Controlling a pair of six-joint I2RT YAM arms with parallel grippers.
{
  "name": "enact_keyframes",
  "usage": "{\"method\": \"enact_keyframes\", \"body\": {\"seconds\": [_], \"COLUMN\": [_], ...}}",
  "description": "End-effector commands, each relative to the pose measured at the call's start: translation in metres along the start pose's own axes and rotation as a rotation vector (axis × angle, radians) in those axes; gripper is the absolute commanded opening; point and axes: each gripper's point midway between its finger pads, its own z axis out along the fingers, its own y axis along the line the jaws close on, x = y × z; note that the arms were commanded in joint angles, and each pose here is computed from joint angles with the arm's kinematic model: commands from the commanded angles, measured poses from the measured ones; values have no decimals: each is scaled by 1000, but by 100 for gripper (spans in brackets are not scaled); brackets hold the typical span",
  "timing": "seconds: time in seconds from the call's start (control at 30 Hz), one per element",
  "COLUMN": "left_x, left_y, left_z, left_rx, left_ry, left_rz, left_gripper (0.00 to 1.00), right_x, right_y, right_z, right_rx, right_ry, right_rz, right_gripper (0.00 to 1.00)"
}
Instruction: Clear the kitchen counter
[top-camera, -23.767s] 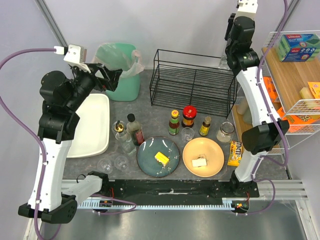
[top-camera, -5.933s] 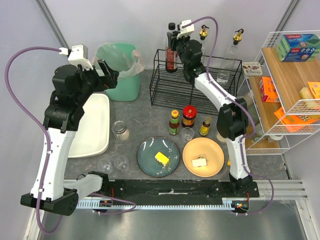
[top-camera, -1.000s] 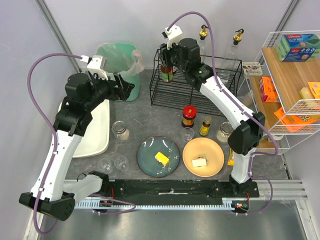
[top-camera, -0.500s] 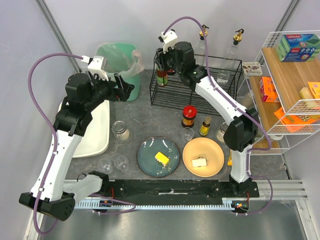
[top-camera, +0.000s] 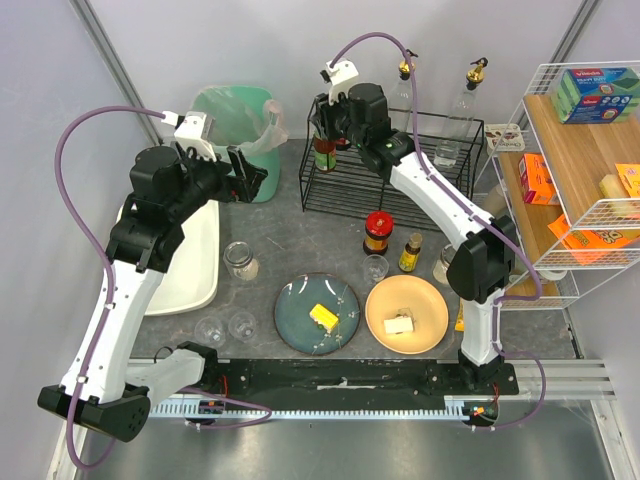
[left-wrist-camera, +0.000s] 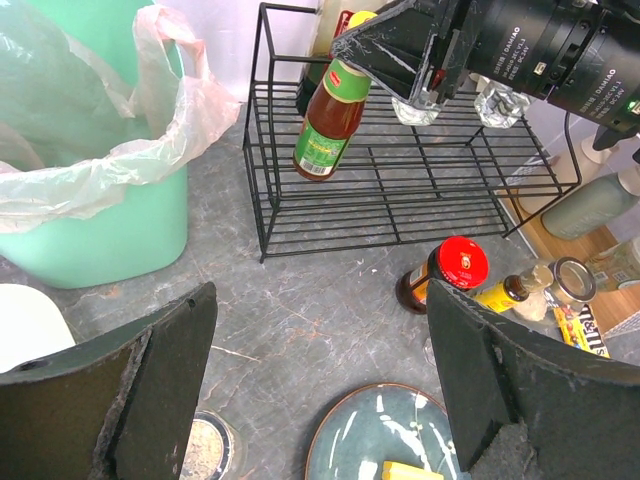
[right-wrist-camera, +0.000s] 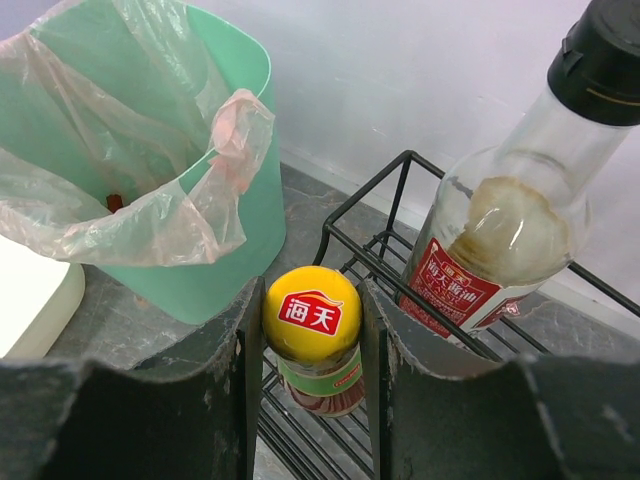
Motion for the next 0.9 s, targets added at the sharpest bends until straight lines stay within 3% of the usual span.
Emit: {"method": "enact_keyframes", "body": {"seconds": [0.0,0.2,0.3,0.73,0.87], "left_x": [-22,-19,-20,-23,-22], "left_y": [-3,-2,-1,-2,-2], "left_z": [-11,-12,-13,-14,-14], "left_rx": [-1,-8,-11,-13,-8], "left_ry": [-67,-62,-66,-72,-69], "left_rz": [48,45,45,46,43], "left_gripper": [90,90,90,91,91], "right_x": [-56,-61,-66,-102,-101], "right_y": [-4,-3,-3,-2,-1], "right_z": [-6,-12,-15,-54,-78], "right_rx": [18,9,8,0,-12], "right_ry": [-170,-198,-209,-258,-212], "right_rz": [22,7,-3,-12,-15], "right_gripper": [45,66,72,84,87]}}
